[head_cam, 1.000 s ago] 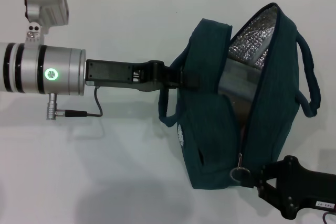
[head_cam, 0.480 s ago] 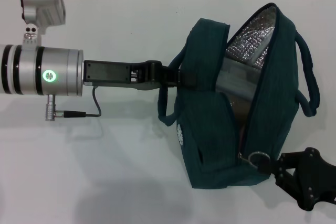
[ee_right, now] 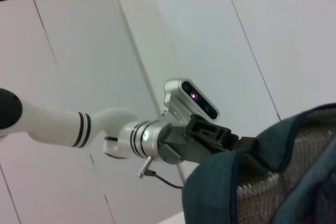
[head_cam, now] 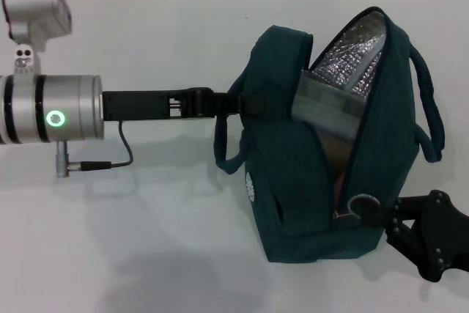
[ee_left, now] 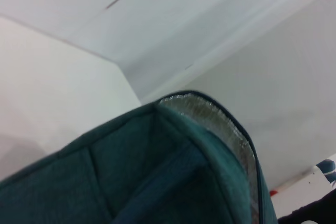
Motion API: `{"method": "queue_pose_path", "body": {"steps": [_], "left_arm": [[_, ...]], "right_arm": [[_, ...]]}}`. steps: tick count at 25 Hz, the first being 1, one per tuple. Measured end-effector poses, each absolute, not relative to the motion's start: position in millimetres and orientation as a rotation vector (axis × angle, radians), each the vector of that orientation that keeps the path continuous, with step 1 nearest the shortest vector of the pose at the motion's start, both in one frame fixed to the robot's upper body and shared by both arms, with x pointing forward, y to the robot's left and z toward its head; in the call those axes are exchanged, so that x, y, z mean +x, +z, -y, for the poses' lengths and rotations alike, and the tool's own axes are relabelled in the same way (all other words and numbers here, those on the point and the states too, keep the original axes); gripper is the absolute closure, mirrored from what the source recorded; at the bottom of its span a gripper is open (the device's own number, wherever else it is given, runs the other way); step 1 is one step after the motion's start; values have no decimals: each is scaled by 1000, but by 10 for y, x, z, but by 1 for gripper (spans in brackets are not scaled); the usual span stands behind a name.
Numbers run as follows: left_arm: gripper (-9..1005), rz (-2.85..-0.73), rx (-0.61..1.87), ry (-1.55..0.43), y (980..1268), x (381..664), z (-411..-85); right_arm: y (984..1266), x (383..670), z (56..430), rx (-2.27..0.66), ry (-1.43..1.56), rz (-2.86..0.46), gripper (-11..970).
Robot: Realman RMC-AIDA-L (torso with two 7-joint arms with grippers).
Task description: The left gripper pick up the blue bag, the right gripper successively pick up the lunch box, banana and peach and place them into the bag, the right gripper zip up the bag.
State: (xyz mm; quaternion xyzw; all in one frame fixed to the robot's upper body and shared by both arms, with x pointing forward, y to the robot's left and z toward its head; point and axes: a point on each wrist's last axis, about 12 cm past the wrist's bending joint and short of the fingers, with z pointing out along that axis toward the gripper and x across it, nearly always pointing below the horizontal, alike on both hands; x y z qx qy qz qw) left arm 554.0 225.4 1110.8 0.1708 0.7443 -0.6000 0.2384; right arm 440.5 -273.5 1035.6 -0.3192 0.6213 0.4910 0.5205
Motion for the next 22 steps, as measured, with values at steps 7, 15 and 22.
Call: {"method": "queue_pose_path", "body": {"steps": [7,15,22], "left_arm": [[814,-1912,484,-1600,11067,5455,-2351],[368,-1737,449,-1512,10993,5321,-2522],[223,-1580,508,-1461,10929,5116,-2606]], "right_arm": [[10408,4425,2715,-769,1196,-1448,954],[10488,4452,2719,-738,1173,-1363,954],[10591,4545,2722,-686,1145,-1287,954]]}}
